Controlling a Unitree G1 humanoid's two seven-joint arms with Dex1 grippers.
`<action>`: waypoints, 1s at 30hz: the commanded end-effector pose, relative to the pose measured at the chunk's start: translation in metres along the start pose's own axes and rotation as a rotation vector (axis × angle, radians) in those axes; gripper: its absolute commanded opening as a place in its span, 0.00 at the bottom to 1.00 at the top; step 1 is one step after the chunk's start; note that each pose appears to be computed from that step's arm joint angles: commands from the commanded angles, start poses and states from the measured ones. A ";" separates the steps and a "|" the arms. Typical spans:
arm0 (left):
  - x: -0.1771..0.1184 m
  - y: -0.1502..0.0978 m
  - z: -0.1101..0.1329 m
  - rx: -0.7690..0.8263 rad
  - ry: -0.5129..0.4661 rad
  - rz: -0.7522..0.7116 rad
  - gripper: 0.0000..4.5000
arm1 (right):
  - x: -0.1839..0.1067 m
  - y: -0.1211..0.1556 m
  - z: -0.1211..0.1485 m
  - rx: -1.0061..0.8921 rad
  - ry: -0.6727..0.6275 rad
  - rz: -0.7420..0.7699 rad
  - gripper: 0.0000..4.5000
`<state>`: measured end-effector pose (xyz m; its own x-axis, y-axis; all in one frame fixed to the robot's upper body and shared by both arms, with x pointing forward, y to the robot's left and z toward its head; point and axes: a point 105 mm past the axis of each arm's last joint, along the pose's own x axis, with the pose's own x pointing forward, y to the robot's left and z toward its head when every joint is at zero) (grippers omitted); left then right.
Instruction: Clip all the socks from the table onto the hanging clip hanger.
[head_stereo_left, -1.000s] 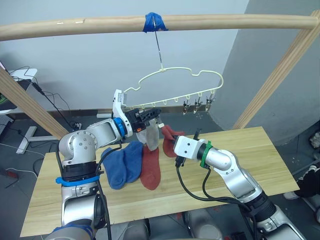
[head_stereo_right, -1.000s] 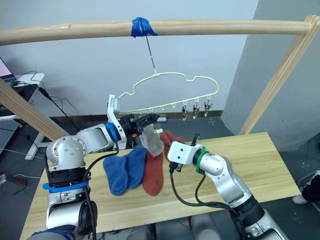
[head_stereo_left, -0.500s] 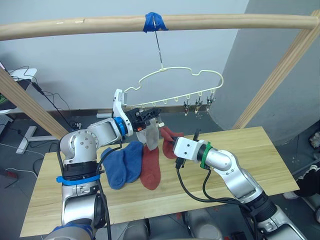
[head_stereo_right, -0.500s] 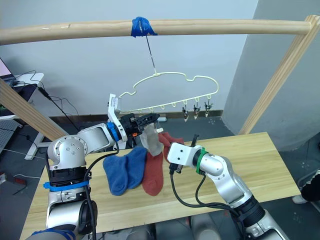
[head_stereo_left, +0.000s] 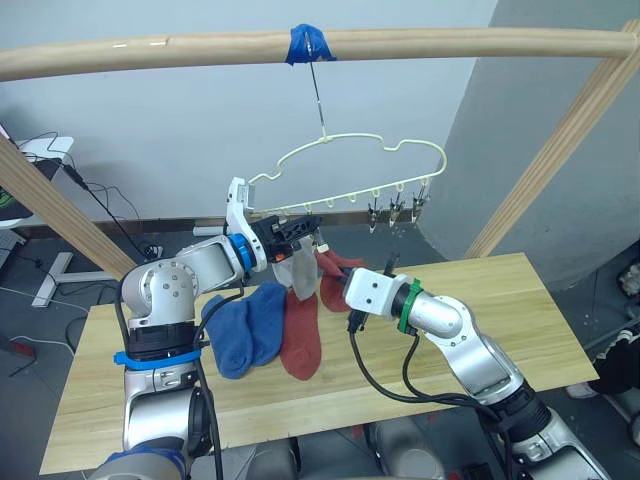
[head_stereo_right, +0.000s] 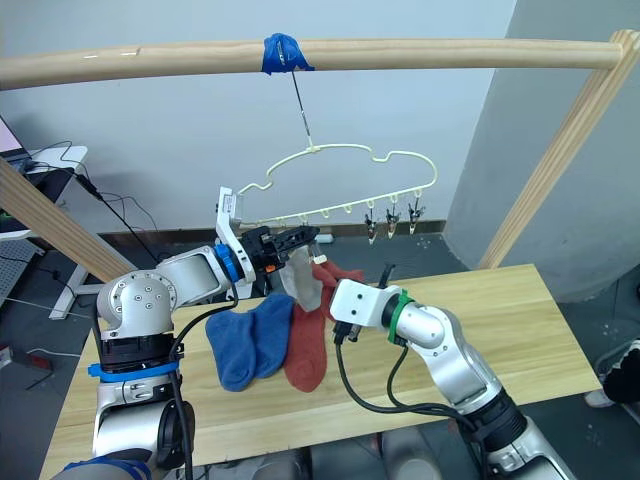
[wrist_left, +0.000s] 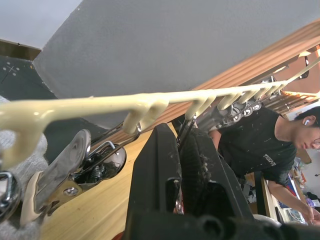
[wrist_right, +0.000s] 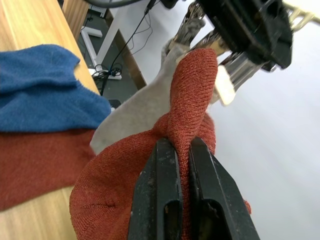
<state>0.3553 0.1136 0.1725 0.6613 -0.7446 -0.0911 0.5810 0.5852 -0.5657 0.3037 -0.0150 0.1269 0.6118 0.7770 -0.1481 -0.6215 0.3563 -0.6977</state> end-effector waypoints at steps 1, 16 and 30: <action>0.002 0.001 -0.006 0.014 0.034 0.005 0.00 | -0.001 -0.013 0.015 -0.014 -0.050 -0.047 0.01; -0.003 -0.008 0.002 0.068 0.004 -0.051 0.70 | 0.001 -0.016 0.005 0.011 -0.013 -0.053 0.00; -0.031 -0.017 0.009 0.264 0.045 -0.040 1.00 | 0.010 -0.020 -0.017 0.272 0.014 -0.097 0.12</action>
<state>0.3366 0.1302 0.1711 0.6318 -0.7586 -0.1590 0.6499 0.6303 -0.4248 0.3264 -0.0186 0.1210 0.6702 0.7299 -0.1347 -0.6693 0.5158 -0.5348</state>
